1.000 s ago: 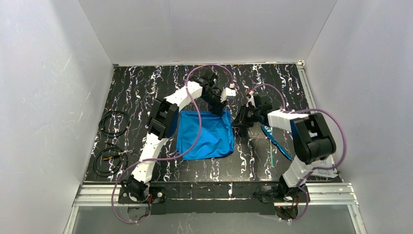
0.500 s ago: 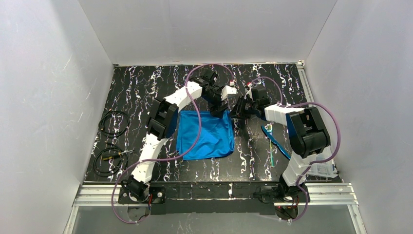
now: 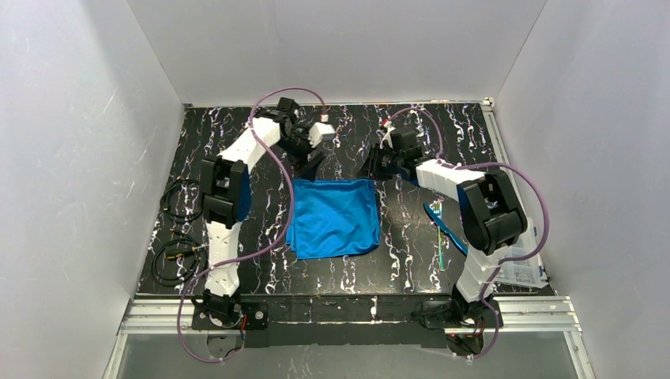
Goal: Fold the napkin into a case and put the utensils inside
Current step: Smooth out the lower triangle-folded napkin at the center of the board.
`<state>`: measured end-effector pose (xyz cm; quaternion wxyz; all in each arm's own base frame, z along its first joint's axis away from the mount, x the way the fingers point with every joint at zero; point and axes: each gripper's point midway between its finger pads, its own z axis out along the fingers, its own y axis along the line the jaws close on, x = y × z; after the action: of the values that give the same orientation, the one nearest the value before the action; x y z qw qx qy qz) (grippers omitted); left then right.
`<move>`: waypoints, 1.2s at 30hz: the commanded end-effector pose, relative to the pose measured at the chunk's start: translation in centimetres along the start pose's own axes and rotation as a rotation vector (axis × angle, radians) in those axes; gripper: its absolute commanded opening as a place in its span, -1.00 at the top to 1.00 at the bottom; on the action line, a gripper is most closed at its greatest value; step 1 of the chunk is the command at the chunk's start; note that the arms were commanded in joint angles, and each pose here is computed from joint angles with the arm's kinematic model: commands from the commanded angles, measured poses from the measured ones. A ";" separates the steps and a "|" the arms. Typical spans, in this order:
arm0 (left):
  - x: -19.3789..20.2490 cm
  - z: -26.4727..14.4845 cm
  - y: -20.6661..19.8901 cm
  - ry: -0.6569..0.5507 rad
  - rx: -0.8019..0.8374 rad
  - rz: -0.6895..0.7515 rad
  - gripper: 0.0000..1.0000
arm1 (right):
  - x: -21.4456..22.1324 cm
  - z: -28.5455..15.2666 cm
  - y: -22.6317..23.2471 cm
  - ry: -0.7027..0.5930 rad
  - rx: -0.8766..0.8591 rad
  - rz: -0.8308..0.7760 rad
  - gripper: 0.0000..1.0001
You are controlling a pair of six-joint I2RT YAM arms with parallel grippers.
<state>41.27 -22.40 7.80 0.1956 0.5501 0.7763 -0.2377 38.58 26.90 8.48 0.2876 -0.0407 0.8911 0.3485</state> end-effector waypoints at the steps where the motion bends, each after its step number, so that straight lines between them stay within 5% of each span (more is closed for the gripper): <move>1: 3.1 -1.5 0.1 0.059 0.000 -0.108 -0.53 | -0.4 1.5 -0.8 0.001 0.011 -0.003 0.43; 5: 4.2 -1.2 0.3 0.085 0.002 -0.164 -0.25 | -0.3 2.4 -1.4 0.005 0.018 -0.002 0.51; 14: 5.7 -0.5 0.1 0.119 -0.016 -0.290 0.03 | 0.3 3.1 -3.0 0.007 0.055 0.014 0.60; 29: 7.6 -3.9 -0.5 0.130 -0.116 -0.404 -0.15 | 2.2 3.6 -5.8 0.030 0.113 0.036 0.70; 36: 6.7 -3.0 -2.1 0.068 -0.018 -0.484 0.01 | 2.6 3.5 -6.1 0.032 0.118 0.041 0.74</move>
<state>37.71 -14.78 4.75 0.1016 0.3791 0.8965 -0.2056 39.99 25.59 2.64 0.2697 -0.0135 0.9097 0.3155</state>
